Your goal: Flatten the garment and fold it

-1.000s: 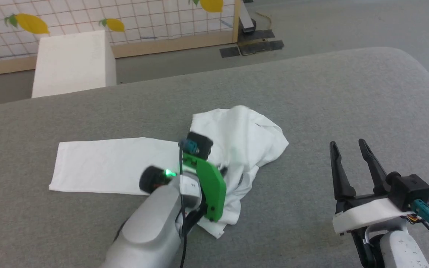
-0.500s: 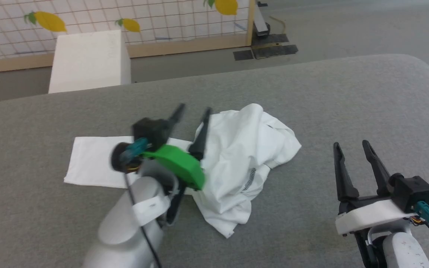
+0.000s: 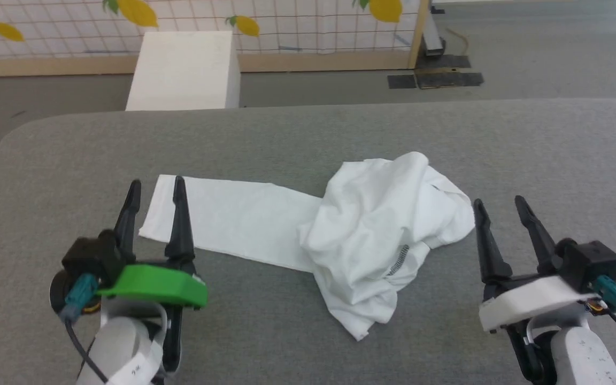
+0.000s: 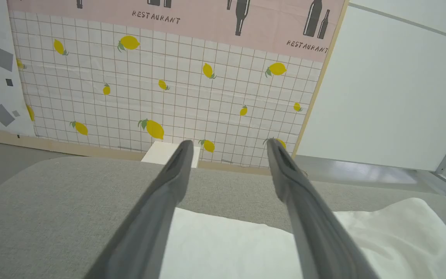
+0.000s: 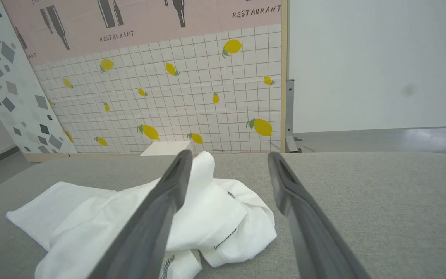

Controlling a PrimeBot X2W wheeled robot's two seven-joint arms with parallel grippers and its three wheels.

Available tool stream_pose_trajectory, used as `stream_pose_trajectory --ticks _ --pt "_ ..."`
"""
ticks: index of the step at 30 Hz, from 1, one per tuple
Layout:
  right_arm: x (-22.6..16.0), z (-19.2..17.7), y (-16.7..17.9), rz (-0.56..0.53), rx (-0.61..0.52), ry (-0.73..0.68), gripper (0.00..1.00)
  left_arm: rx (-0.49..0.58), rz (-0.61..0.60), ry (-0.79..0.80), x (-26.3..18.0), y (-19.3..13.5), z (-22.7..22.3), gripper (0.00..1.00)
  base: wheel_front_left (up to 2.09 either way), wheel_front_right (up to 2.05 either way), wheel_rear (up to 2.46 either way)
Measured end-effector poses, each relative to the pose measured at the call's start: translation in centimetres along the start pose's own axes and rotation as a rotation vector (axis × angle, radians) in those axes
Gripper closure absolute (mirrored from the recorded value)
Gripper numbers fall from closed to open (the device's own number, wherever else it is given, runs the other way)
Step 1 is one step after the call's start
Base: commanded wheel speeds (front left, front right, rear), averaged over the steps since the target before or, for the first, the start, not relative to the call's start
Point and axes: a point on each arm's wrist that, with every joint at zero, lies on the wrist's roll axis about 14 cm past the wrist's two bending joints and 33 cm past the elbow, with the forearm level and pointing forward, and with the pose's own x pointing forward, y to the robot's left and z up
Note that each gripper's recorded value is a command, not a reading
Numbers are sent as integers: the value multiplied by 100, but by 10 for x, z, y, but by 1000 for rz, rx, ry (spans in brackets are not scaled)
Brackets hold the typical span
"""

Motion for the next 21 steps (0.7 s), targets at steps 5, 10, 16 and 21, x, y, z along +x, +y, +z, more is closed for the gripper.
stream_pose_trajectory --ticks 5,10,16,21 --pt "20 -26 23 68 40 176 0 14 59 9 -18 18 -4 0 0 0 0" --pt "41 -53 45 134 74 373 0 34 94 16 -23 30 -7 0 0 0 0" --pt "51 -85 60 184 75 604 55 40 128 26 -27 42 -11 0 0 0 0" --pt "60 -87 58 175 63 633 100 60 145 38 -31 49 -14 0 0 0 0"
